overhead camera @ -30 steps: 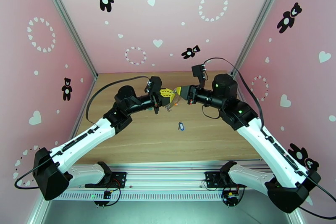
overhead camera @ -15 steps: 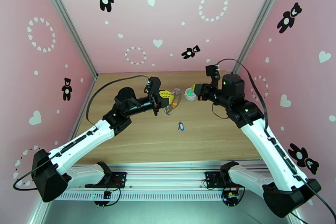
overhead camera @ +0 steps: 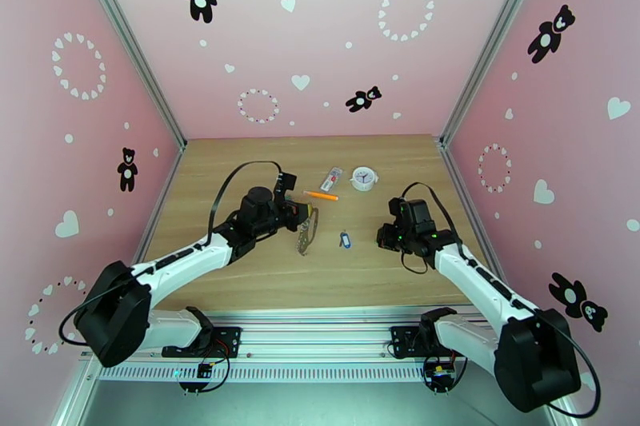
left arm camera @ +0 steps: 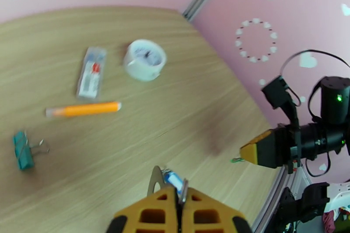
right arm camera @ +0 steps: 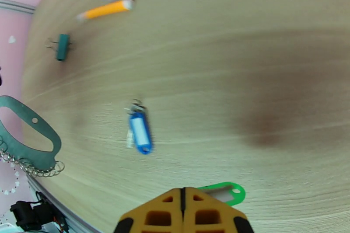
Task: Remove the keys from the keyring
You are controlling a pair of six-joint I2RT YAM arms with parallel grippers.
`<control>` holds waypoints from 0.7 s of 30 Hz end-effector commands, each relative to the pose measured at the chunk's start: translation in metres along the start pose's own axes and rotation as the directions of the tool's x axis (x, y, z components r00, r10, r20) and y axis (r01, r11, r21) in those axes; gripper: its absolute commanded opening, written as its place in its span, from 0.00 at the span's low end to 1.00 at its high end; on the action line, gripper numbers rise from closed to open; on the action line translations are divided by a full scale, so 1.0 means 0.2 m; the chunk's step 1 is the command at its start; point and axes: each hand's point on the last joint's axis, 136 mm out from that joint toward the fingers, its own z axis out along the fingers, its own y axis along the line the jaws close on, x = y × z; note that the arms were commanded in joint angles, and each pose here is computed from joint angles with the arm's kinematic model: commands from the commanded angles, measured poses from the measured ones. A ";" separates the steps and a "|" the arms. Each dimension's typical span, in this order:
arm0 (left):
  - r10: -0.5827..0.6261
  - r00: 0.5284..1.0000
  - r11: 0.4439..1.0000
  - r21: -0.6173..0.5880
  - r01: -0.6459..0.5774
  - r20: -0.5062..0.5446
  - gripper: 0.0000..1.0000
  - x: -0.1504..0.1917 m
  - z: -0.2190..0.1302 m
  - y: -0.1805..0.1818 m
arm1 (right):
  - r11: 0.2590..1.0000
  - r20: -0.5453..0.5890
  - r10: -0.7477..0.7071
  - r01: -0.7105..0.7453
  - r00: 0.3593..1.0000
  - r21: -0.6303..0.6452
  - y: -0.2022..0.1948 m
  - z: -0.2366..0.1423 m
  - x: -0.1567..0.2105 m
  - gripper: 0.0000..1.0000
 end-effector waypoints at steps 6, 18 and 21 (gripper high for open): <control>-0.140 0.986 0.983 -0.110 0.149 0.087 0.05 0.00 0.00 0.25 | 0.997 0.017 -0.010 0.009 1.000 0.072 -0.11 0.11 -0.05 0.09; -0.017 0.992 0.860 -0.504 0.078 0.125 0.76 -0.11 -0.36 0.52 | 0.957 0.224 -0.185 0.125 0.957 0.260 -0.15 -0.22 -0.48 0.70; 0.069 0.977 0.696 -0.711 0.098 0.202 0.94 -0.24 -0.65 0.70 | 0.862 0.291 -0.287 0.114 0.913 0.493 -0.37 -0.28 -0.64 0.86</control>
